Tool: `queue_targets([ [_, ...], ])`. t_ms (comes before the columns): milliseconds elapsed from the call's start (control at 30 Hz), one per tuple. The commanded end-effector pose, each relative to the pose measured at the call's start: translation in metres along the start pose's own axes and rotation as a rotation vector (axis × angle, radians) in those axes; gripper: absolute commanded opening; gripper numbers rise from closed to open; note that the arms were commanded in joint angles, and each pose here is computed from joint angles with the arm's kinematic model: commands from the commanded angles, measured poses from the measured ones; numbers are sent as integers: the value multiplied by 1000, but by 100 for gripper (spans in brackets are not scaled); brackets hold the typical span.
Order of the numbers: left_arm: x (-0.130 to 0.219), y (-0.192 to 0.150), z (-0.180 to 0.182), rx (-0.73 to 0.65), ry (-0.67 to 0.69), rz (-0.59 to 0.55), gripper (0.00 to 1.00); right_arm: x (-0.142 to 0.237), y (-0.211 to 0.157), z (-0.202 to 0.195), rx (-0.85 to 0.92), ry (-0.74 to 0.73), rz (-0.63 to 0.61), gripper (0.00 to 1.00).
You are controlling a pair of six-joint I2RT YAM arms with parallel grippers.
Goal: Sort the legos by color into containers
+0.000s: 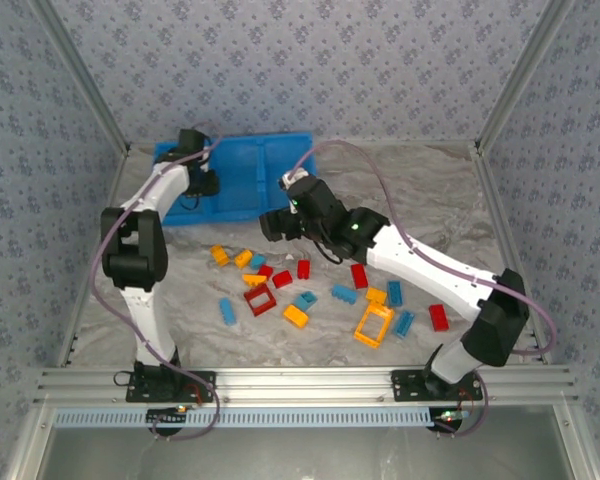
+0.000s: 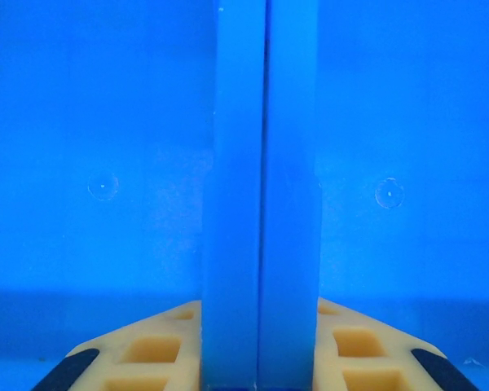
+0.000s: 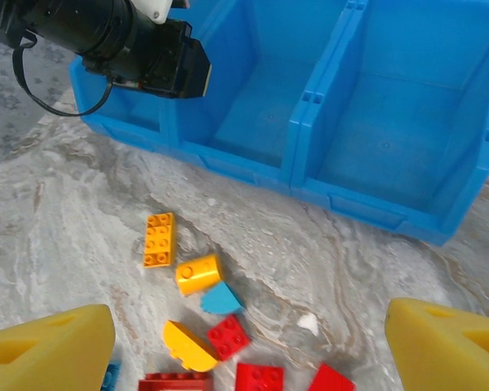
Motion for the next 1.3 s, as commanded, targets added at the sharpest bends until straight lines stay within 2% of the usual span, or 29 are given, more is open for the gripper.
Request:
queue_targets([
  [0, 29, 1, -58, 37, -104, -48, 0, 27, -5, -18, -27, -79, -17, 89],
  [200, 35, -12, -126, 20, -162, -55, 0, 57, -24, -47, -72, -165, -24, 89],
  [400, 29, -26, -157, 93, -177, -32, 0, 85, -34, -70, -117, -217, -47, 89],
  [633, 30, -37, -178, 178, -201, -39, 0, 92, -47, -88, -132, -268, -14, 89],
  [967, 30, -35, -191, 74, -231, -55, 0, 91, -53, -95, -156, -293, 8, 89],
  [1233, 34, -35, -192, 63, -239, -45, 0, 96, -65, -108, -236, -376, 43, 89],
  [1267, 36, -35, -193, 60, -243, -46, 3, 96, -68, -110, -265, -391, 48, 89],
])
Point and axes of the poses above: each hand's point on the last joint's axis, 136 mm out from that joint toward the fingers, its own x axis back along the fingers, its own z axis along the line the jaws close on, y = z × x, the point moved 4 cm from there along x, back along the fingers, and after that the axes turned 2 degrees about -x, right-handed, at the moved point
